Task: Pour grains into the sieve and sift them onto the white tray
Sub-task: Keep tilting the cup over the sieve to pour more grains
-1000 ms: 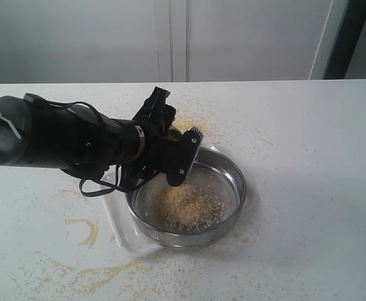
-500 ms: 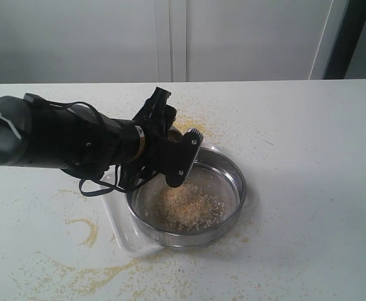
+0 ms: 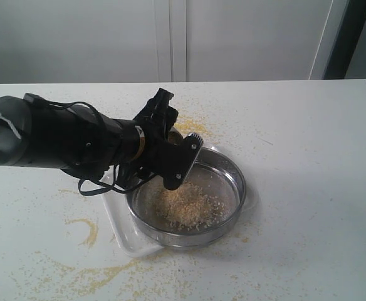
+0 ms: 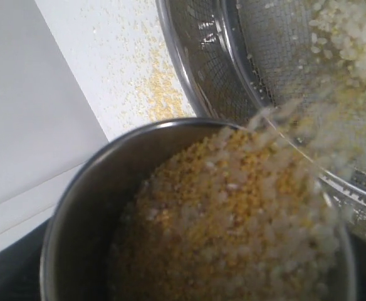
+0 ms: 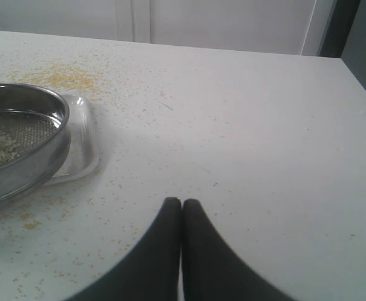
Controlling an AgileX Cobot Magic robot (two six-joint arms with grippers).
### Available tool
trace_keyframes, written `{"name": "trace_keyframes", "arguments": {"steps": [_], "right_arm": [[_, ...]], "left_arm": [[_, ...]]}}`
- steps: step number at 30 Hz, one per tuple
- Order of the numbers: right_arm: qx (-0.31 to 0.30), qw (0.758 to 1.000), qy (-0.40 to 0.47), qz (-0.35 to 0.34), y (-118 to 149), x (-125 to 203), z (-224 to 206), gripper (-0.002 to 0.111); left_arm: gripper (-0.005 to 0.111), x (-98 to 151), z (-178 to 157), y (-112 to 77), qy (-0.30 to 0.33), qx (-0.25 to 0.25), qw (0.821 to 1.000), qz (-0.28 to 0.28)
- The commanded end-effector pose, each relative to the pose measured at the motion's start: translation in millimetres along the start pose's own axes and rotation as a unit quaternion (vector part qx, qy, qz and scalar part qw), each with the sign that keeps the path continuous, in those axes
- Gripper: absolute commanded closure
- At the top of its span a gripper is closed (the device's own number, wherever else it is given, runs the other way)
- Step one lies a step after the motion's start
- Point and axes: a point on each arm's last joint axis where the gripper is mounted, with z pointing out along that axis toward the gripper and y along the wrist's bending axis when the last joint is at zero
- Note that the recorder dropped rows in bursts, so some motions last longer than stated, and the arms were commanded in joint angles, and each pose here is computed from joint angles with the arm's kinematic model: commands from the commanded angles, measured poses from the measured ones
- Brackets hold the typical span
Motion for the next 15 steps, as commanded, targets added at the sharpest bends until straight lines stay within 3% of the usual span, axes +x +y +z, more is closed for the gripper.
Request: {"name": "trace_keyframes", "arguments": {"steps": [1,15], "right_arm": [[0.003,1.0,-0.004,0.002,-0.3,0.7,0.1,0.108],[0.003,1.0,-0.004,0.002,-0.3,0.7,0.1,0.108]], "left_arm": [[0.107,1.0,-3.5,5.7,0.004,-0.011,1.0,0.01],[0.107,1.2,-3.5,5.7,0.005,-0.011,0.999,0.031]]}}
